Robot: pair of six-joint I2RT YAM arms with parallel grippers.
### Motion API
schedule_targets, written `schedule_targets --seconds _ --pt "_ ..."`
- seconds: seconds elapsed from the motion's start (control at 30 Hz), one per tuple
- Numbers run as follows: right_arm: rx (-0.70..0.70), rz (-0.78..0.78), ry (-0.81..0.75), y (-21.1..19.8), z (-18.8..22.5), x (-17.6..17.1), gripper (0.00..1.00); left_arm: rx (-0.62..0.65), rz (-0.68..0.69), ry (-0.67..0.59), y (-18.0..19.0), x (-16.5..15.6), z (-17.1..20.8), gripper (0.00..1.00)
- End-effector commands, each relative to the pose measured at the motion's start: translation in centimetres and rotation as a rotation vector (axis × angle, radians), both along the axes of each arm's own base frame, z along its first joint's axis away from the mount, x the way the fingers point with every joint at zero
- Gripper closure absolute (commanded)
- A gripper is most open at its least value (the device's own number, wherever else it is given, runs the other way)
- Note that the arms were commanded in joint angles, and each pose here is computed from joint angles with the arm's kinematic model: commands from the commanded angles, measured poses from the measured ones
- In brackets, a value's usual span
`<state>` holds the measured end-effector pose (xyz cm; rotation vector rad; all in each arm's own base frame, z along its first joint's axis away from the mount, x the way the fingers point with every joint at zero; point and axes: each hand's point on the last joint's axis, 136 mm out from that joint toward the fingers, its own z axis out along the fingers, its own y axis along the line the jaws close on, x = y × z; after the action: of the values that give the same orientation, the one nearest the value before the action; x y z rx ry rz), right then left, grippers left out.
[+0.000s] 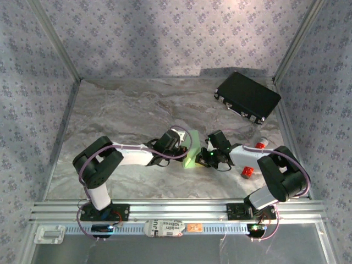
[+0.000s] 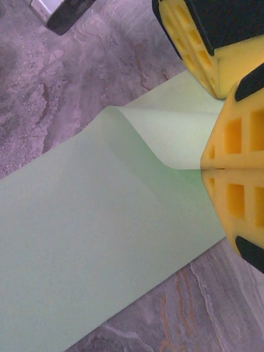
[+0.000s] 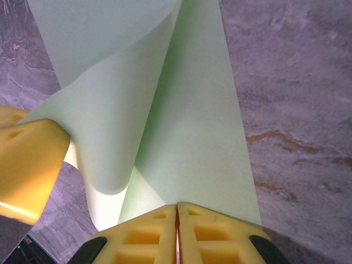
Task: Fold a paper plane with a square sheet of paper (pick it up from the middle)
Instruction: Fold the triangle a second time at the center of the table.
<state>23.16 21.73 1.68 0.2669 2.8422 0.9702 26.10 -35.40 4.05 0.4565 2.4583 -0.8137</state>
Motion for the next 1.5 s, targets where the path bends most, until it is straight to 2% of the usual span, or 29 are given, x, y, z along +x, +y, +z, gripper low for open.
schedule_targets --seconds 0.0,1.47 --pt "-0.079 -0.009 0.054 -1.54 -1.33 -1.17 0.90 0.032 0.005 -0.017 0.26 0.67 -0.04 1.00" --pt "-0.072 -0.006 0.055 -1.42 -1.30 -1.27 0.90 0.040 0.023 -0.010 0.69 1.60 -0.62 0.99"
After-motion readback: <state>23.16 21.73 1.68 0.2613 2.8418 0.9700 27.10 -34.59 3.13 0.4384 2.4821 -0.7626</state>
